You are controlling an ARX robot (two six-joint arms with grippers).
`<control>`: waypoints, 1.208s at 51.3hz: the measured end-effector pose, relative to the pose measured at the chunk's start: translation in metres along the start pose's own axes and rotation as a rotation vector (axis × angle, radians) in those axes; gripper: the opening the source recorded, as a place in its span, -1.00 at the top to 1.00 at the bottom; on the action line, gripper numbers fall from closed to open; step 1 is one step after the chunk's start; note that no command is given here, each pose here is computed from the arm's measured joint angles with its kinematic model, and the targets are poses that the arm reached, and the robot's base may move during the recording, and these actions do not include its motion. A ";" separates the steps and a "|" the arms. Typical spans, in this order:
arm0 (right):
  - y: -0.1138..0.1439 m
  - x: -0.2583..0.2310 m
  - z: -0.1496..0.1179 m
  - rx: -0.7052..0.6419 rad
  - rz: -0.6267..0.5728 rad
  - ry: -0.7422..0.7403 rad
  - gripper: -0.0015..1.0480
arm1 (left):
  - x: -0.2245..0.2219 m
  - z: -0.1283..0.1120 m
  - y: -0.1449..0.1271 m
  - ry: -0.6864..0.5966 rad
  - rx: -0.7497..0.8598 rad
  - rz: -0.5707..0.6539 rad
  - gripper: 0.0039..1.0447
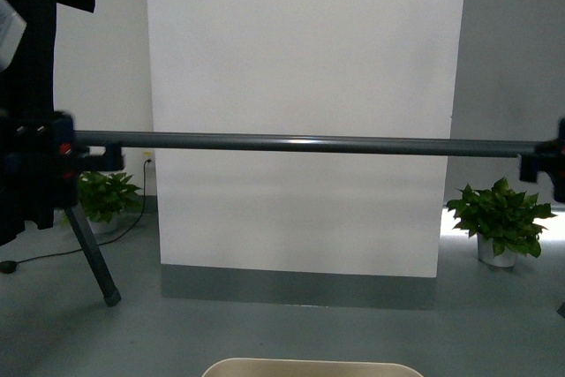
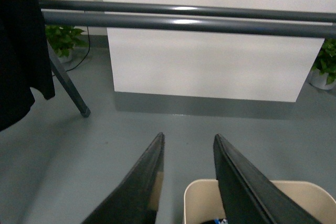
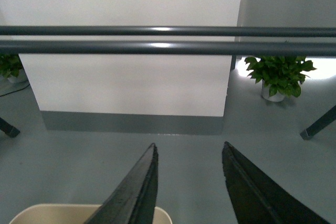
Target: Move hamper under clothes hanger
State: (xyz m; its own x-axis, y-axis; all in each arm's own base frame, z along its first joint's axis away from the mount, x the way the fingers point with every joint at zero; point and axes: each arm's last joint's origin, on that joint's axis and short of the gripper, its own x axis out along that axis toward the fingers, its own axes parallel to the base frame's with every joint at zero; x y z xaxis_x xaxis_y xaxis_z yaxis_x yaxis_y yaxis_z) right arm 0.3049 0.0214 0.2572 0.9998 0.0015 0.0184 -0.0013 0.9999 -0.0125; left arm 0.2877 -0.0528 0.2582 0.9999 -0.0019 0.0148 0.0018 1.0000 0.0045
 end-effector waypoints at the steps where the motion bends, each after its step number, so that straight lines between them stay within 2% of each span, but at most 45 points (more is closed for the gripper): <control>1: 0.000 -0.003 -0.002 0.001 0.000 0.001 0.31 | -0.002 -0.002 0.001 0.001 0.000 0.000 0.45; 12: -0.006 -0.038 -0.028 0.001 0.001 0.023 0.82 | -0.035 -0.028 0.015 0.020 -0.002 -0.008 0.95; 16: -0.008 -0.048 -0.034 0.000 -0.002 0.025 0.97 | -0.044 -0.034 0.020 0.022 -0.004 -0.005 0.94; 26: -0.020 -0.082 -0.051 0.002 -0.002 0.029 0.96 | -0.075 -0.051 0.032 0.025 -0.004 -0.003 0.94; 37: -0.020 -0.114 -0.065 0.002 -0.002 0.027 0.96 | -0.104 -0.066 0.041 0.021 -0.004 -0.003 0.94; 44: -0.020 -0.128 -0.071 0.002 -0.002 0.030 0.96 | -0.117 -0.072 0.051 0.022 -0.005 -0.002 0.94; 62: -0.020 -0.149 -0.079 0.002 -0.002 0.032 0.96 | -0.136 -0.079 0.052 0.023 -0.005 0.000 0.94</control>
State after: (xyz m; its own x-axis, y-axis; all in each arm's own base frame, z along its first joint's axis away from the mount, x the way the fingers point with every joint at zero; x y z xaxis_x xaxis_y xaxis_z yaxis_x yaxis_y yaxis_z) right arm 0.1574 0.0000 0.1758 0.9999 -0.0011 -0.0132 0.0010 0.9999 -0.0105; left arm 0.1528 -0.0003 0.1774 1.0000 -0.0023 -0.0078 0.0023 1.0000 -0.0002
